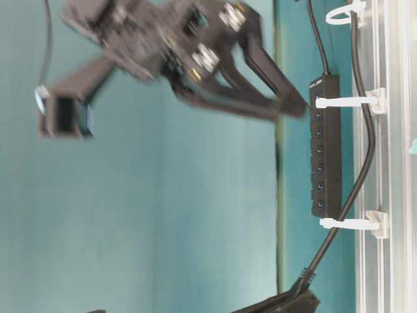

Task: Pass the USB cable through three rings with both arms.
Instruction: 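Open the right gripper and pull the plug left with the left gripper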

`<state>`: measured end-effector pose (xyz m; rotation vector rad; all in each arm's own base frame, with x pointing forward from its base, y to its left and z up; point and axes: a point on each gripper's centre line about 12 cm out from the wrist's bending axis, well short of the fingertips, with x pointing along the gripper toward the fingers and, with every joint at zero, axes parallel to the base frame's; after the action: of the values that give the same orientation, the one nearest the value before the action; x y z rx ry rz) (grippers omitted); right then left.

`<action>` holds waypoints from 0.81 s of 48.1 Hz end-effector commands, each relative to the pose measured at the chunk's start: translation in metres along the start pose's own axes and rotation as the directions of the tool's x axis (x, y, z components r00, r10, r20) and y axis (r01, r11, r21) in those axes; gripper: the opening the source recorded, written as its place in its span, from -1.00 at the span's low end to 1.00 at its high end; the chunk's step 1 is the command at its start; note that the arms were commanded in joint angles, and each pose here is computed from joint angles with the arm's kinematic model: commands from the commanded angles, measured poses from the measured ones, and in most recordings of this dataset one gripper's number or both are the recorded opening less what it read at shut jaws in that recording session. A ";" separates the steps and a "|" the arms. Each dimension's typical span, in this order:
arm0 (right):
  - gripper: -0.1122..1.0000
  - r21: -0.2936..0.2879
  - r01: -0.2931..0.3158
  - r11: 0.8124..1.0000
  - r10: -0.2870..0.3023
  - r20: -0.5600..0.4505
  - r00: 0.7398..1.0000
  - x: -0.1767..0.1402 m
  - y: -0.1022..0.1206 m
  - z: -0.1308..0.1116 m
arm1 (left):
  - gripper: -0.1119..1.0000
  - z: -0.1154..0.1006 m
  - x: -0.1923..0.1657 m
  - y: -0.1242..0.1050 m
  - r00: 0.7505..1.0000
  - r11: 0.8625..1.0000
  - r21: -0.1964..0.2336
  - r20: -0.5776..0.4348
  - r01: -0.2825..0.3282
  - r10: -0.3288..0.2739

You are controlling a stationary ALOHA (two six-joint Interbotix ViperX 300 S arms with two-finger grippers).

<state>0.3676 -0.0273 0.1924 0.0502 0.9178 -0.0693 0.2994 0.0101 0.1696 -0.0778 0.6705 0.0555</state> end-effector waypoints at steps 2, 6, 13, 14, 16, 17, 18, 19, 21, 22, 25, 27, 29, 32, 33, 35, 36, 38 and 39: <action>0.84 0.012 0.012 1.000 -0.013 0.048 0.999 -0.021 -0.007 -0.001 | -0.40 0.012 -0.007 -0.002 0.999 1.000 0.003 0.038 0.005 -0.005; 0.84 0.021 0.020 1.000 -0.021 0.054 0.998 -0.029 -0.011 -0.008 | -0.40 0.014 -0.011 -0.002 0.999 1.000 0.002 0.038 0.004 -0.005; 0.84 0.035 0.031 0.999 -0.034 0.072 0.997 -0.041 -0.016 -0.018 | -0.40 0.011 -0.013 -0.001 1.000 1.000 -0.001 0.001 0.001 -0.001; 0.84 0.036 0.032 0.999 -0.035 0.075 0.997 -0.042 -0.016 -0.019 | -0.40 0.010 -0.014 -0.001 1.000 1.000 -0.003 -0.006 0.000 0.000; 0.84 0.039 0.035 0.999 -0.038 0.086 0.996 -0.045 -0.017 -0.021 | -0.40 0.010 -0.015 -0.001 1.000 1.000 -0.003 -0.011 0.000 0.000; 0.84 0.040 0.036 0.999 -0.039 0.092 0.995 -0.047 -0.018 -0.022 | -0.40 0.010 -0.016 -0.001 1.000 1.000 -0.003 -0.011 0.000 0.000; 0.84 0.043 0.035 0.998 -0.039 0.098 0.994 -0.048 -0.018 -0.023 | -0.40 0.010 -0.017 -0.001 1.000 1.000 -0.003 -0.011 0.000 0.000; 0.84 0.043 0.036 0.998 -0.041 0.107 0.993 -0.050 -0.018 -0.023 | -0.40 0.010 -0.018 -0.002 1.000 1.000 0.000 -0.008 0.001 -0.001; 0.84 0.047 0.038 0.998 -0.043 0.118 0.992 -0.052 -0.019 -0.025 | -0.40 0.011 -0.020 -0.001 1.000 1.000 -0.003 -0.002 0.000 0.000; 0.84 0.045 0.038 0.998 -0.043 0.122 0.992 -0.053 -0.019 -0.025 | -0.40 0.012 -0.021 -0.001 1.000 1.000 -0.006 0.003 0.001 -0.001; 0.84 0.047 0.037 0.998 -0.043 0.133 0.990 -0.059 -0.018 -0.029 | -0.40 0.013 -0.023 -0.002 1.000 1.000 -0.006 0.011 0.001 -0.001; 0.84 0.045 0.038 0.998 -0.044 0.137 0.990 -0.062 -0.018 -0.032 | -0.40 0.015 -0.025 -0.002 1.000 1.000 -0.004 0.015 0.001 -0.001; 0.84 0.045 0.038 0.998 -0.044 0.142 0.989 -0.065 -0.018 -0.035 | -0.40 0.015 -0.026 -0.002 1.000 1.000 -0.006 0.018 0.002 -0.002; 0.84 0.046 0.037 0.998 -0.044 0.149 0.988 -0.070 -0.018 -0.039 | -0.40 0.015 -0.026 -0.002 1.000 1.000 -0.004 0.020 0.002 -0.002; 0.84 0.046 0.037 0.998 -0.044 0.156 0.987 -0.072 -0.017 -0.040 | -0.40 0.016 -0.027 -0.002 1.000 1.000 -0.006 0.021 0.002 -0.002; 0.84 0.047 0.038 0.998 -0.045 0.162 0.986 -0.074 -0.017 -0.042 | -0.40 0.016 -0.027 -0.002 1.000 1.000 -0.004 0.023 0.002 -0.002; 0.84 0.048 0.037 0.998 -0.044 0.163 0.986 -0.075 -0.017 -0.044 | -0.40 0.017 -0.027 -0.002 1.000 1.000 -0.004 0.023 0.002 -0.002; 0.84 0.049 0.037 0.998 -0.044 0.163 0.986 -0.077 -0.017 -0.047 | -0.40 0.017 -0.027 -0.002 1.000 1.000 -0.006 0.024 0.002 -0.002; 0.84 0.049 0.037 0.998 -0.044 0.162 0.986 -0.077 -0.017 -0.049 | -0.40 0.018 -0.027 -0.002 1.000 1.000 -0.006 0.026 0.002 -0.002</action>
<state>0.2840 -0.0372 0.2164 0.0602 0.7867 -0.1236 0.2857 0.0094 0.1907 -0.0856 0.6764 0.0594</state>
